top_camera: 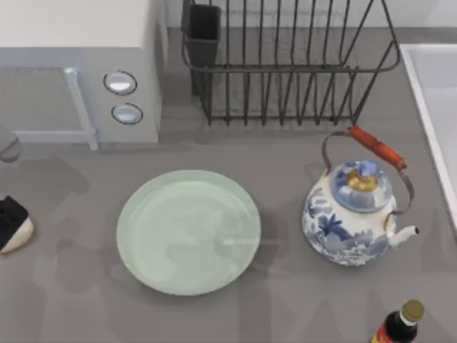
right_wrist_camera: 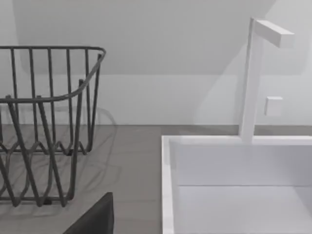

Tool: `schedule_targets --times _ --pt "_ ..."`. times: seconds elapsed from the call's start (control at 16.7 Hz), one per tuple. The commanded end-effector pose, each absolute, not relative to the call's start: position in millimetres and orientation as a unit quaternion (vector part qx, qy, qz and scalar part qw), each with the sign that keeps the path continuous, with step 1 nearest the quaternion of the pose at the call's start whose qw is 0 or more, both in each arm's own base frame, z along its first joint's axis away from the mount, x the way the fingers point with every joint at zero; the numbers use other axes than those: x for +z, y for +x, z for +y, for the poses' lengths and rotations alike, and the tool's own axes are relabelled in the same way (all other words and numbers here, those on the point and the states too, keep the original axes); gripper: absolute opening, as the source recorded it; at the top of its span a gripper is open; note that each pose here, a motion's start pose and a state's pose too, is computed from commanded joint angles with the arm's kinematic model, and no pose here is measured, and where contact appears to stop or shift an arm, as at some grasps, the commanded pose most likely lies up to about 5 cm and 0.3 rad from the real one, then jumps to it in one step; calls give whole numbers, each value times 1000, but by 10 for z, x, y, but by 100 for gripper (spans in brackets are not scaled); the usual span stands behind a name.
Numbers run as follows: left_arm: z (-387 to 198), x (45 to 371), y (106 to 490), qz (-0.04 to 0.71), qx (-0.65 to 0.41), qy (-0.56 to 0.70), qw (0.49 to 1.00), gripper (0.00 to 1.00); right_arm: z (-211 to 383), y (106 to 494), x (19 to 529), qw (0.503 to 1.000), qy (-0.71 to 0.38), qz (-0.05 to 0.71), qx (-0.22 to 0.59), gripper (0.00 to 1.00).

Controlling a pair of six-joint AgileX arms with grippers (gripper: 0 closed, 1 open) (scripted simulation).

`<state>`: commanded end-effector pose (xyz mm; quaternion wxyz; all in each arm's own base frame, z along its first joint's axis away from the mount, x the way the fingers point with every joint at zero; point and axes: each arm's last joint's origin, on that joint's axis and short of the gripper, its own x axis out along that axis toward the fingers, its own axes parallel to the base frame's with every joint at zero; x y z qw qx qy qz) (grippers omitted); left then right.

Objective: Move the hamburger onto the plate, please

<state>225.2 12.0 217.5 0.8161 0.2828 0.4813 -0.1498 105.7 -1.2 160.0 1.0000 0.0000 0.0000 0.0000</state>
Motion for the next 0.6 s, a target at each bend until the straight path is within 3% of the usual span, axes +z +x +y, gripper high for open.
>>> schedule_targets --times 0.36,0.6 --pt "216 1873 2959 600 -283 327 673 100 -12 1057 1600 1000 0 0 0 100" --pt "257 1730 3206 621 -331 335 627 100 -12 1057 1600 1000 0 0 0 100"
